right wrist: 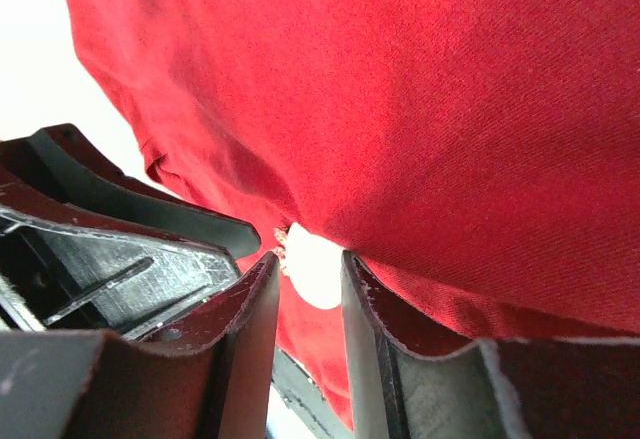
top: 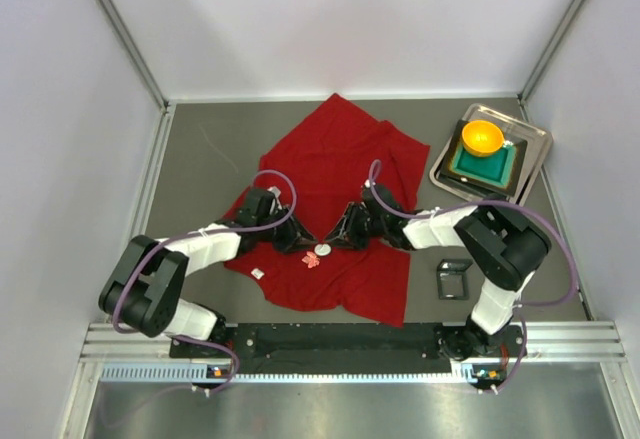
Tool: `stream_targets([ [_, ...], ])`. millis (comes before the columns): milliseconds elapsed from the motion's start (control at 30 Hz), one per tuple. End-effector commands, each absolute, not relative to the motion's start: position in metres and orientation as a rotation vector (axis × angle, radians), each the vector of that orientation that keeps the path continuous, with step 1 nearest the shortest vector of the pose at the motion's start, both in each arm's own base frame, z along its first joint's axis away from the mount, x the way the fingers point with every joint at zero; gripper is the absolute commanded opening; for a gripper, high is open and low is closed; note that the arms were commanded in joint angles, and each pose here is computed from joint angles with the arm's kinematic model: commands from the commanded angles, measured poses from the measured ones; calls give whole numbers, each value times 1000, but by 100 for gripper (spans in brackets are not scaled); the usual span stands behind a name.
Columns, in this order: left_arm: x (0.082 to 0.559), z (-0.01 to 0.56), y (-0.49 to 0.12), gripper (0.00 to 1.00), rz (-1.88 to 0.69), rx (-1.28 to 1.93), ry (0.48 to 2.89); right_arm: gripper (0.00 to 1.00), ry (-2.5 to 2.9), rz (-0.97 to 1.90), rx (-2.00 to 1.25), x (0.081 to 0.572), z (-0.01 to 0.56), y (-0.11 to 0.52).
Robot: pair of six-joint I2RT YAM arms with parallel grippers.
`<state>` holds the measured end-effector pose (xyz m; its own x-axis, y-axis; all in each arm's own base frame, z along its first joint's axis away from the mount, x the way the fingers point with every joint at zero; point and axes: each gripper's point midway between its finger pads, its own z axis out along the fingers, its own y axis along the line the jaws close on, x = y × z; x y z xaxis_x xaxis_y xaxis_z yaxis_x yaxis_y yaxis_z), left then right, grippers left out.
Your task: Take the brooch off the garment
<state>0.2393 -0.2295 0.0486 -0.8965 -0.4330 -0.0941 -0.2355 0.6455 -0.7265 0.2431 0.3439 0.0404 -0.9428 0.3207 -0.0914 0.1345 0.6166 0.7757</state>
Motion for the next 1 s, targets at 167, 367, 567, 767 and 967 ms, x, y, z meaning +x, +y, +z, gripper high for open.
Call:
stream_targets([
  [167, 256, 51, -241, 33, -1079, -347, 2587, 31, 2618, 1253, 360, 235, 35, 354],
  [367, 252, 44, -242, 33, -1018, -257, 2657, 31, 2613, 1265, 351, 228, 31, 348],
  [567, 249, 39, -244, 27, -1038, -276, 2661, 32, 2599, 1312, 356, 224, 33, 350],
  [767, 246, 38, -239, 17, -1012, -269, 2657, 32, 2580, 1384, 373, 220, 37, 353],
  [967, 241, 35, -234, 18, -1004, -263, 2624, 31, 2550, 1476, 448, 216, 34, 356],
])
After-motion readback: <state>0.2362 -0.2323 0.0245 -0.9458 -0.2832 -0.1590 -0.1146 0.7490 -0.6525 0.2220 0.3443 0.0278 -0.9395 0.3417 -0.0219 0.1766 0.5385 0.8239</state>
